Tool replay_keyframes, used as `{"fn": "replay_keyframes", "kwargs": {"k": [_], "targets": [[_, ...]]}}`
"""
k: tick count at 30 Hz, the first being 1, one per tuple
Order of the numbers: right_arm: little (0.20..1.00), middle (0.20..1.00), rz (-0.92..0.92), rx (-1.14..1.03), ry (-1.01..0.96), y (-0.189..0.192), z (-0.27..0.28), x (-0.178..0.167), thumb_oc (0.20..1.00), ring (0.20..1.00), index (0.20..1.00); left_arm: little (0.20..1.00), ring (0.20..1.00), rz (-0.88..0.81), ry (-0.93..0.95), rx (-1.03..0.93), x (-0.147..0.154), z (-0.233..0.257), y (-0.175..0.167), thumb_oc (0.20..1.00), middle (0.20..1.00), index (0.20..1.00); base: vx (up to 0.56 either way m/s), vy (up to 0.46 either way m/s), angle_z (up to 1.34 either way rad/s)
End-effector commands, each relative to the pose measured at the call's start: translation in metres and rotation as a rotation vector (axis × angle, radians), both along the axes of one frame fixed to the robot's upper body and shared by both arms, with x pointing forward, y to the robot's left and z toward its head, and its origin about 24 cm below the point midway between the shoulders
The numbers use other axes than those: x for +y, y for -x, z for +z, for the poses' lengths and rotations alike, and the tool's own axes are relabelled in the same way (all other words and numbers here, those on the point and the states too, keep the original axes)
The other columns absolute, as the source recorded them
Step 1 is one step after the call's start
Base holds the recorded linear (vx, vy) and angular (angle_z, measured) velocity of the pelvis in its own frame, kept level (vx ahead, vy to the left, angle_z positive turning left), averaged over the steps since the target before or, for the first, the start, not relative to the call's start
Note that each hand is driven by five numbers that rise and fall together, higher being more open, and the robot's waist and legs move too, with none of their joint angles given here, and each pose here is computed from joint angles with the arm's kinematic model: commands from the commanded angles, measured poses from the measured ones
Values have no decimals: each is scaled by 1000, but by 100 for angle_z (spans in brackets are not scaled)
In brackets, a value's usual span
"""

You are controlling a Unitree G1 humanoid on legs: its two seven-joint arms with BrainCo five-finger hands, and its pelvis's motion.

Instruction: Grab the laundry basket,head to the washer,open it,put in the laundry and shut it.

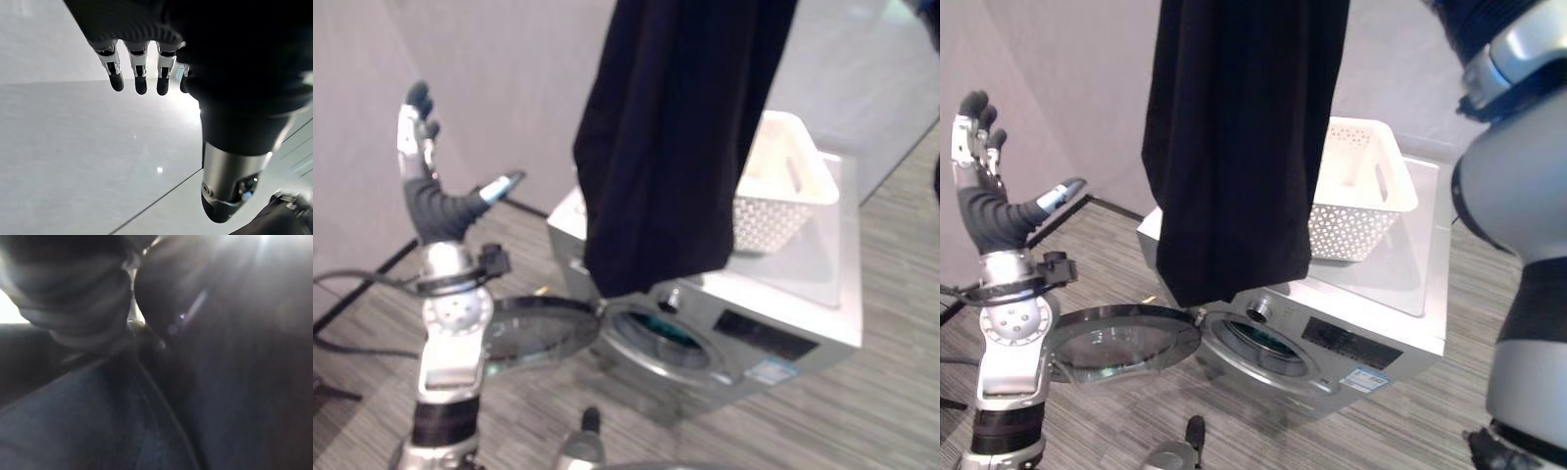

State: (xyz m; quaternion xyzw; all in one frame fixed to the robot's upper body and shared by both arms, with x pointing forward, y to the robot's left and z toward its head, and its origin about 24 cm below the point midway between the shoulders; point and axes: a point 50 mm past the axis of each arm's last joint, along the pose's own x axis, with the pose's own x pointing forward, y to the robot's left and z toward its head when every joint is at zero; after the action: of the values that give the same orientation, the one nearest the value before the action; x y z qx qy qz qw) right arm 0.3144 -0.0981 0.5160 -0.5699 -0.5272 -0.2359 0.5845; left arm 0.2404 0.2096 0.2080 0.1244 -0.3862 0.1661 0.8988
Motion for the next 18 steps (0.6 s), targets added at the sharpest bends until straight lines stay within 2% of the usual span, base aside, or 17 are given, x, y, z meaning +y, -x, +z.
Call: {"fn": "replay_keyframes", "kwargs": {"k": [1, 4, 9, 18], "targets": [[200, 200, -84, -131, -8, 28, 31, -21, 200, 200, 200, 1000, 1000, -129, -51, -144, -16, 27, 9, 1000, 1000, 1000, -34, 11, 0], [200, 200, -77, -132, -11, 28, 30, -22, 200, 200, 200, 1000, 1000, -176, -38, -133, -23, 26, 5, 1000, 1000, 1000, 0, 0, 0], [200, 200, -57, -138, -32, 28, 30, -23, 200, 200, 200, 1000, 1000, -352, -12, -81, -49, 20, -6, 1000, 1000, 1000, -6, 1, 0], [200, 200, -11, -129, -37, 25, 27, -9, 200, 200, 200, 1000, 1000, -509, 43, -60, -85, 25, -28, 1000, 1000, 1000, -6, 3, 1]]}}
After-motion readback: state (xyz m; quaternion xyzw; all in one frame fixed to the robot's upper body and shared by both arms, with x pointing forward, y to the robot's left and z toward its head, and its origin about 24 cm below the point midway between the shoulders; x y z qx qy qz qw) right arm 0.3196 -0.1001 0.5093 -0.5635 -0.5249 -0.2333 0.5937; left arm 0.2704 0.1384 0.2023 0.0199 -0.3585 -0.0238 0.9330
